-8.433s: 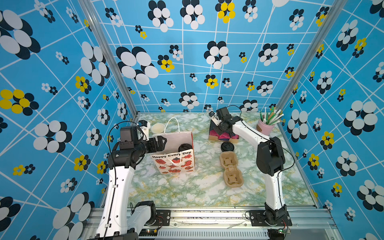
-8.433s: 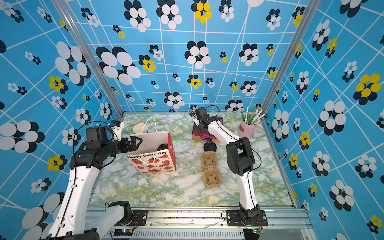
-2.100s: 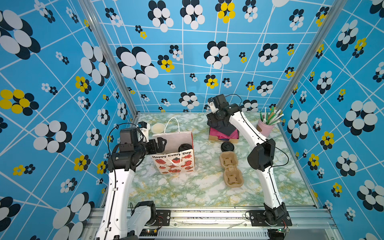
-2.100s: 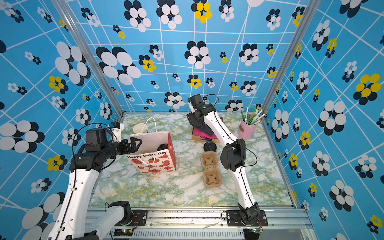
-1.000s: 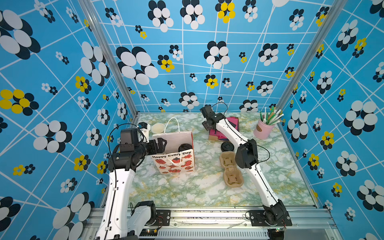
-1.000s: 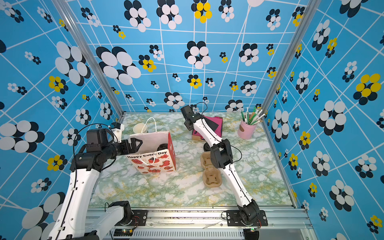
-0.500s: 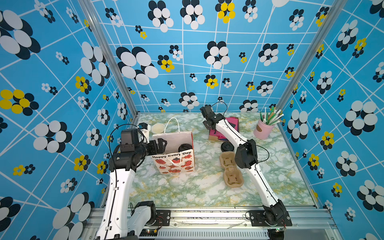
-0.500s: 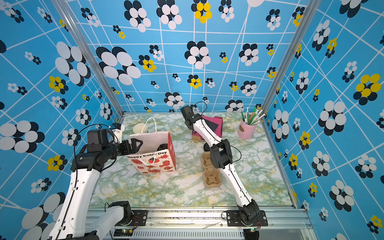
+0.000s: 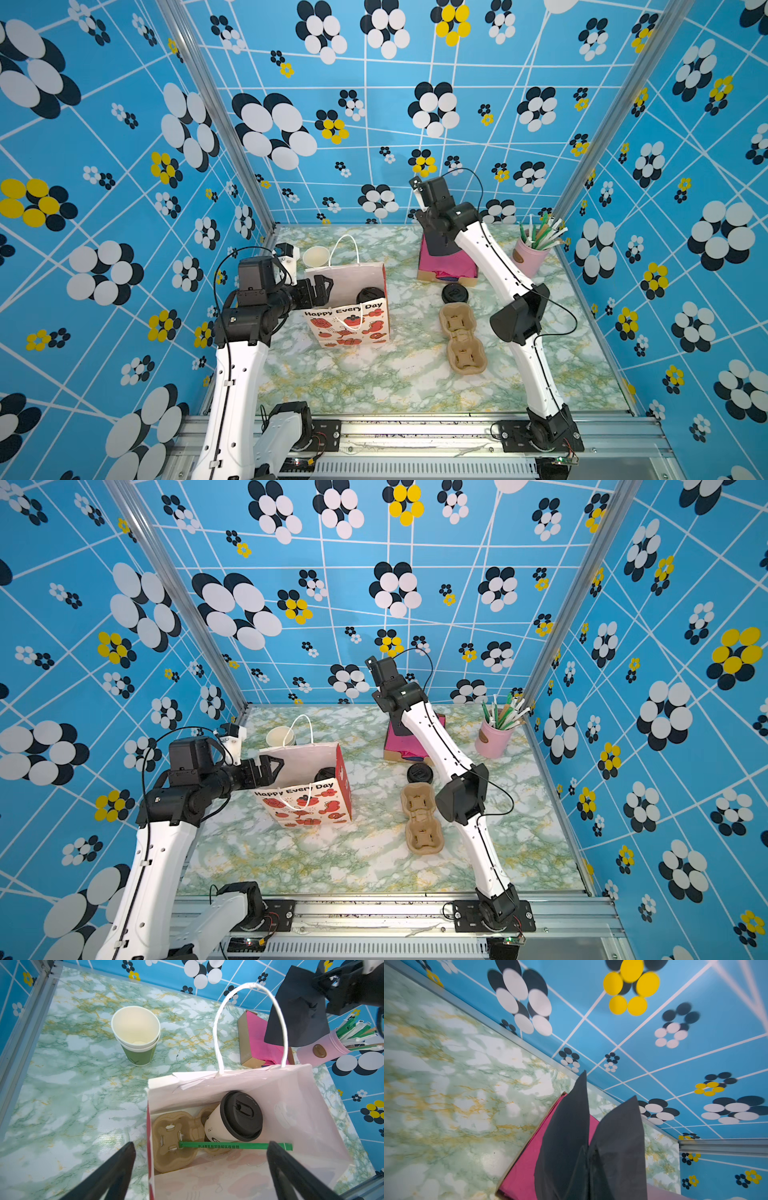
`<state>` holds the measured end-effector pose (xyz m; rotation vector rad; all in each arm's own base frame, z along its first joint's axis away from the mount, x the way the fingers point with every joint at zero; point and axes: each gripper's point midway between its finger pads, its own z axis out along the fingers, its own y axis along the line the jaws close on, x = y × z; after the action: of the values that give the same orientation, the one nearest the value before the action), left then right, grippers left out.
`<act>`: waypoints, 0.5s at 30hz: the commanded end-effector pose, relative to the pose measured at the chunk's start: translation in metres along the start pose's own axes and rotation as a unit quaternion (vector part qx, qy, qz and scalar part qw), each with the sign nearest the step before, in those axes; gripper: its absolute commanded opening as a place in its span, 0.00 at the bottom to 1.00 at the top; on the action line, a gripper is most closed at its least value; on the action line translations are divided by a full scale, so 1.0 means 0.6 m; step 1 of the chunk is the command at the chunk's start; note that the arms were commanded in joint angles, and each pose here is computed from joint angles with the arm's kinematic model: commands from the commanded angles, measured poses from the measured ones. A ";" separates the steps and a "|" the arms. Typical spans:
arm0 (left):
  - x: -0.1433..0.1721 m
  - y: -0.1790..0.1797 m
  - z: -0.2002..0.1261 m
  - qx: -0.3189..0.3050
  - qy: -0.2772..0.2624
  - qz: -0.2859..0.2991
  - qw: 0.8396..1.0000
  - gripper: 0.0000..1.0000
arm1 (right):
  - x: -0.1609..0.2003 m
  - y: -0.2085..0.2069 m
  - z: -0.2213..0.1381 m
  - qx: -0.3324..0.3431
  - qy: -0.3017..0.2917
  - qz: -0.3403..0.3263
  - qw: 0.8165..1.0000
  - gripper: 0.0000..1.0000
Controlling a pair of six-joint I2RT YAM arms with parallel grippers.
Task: Pack a coffee takeout order
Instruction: Pick up the napkin from the napkin box.
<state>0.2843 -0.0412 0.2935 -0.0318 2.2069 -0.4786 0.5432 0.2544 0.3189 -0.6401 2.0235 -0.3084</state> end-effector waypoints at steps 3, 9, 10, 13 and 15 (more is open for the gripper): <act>-0.064 -0.050 -0.059 0.038 -0.076 0.066 0.994 0.99 | -0.018 0.004 -0.116 -0.115 -0.033 -0.016 0.993 0.00; -0.119 -0.149 -0.139 0.151 -0.182 0.150 0.960 0.99 | 0.009 0.056 -0.235 -0.299 -0.043 -0.033 0.953 0.00; -0.125 -0.170 -0.154 0.181 -0.202 0.165 0.948 0.99 | 0.019 0.068 -0.254 -0.328 -0.038 -0.041 0.943 0.00; -0.134 -0.225 -0.187 0.270 -0.241 0.207 0.909 0.99 | 0.046 0.096 -0.297 -0.396 -0.022 -0.055 0.916 0.00; -0.133 -0.249 -0.194 0.302 -0.248 0.230 0.891 0.99 | 0.059 0.107 -0.315 -0.424 -0.015 -0.059 0.903 0.00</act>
<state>0.2412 -0.1009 0.4453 0.4368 1.5955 -0.6619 0.3932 0.2714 0.3797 -1.1176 1.9902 0.3438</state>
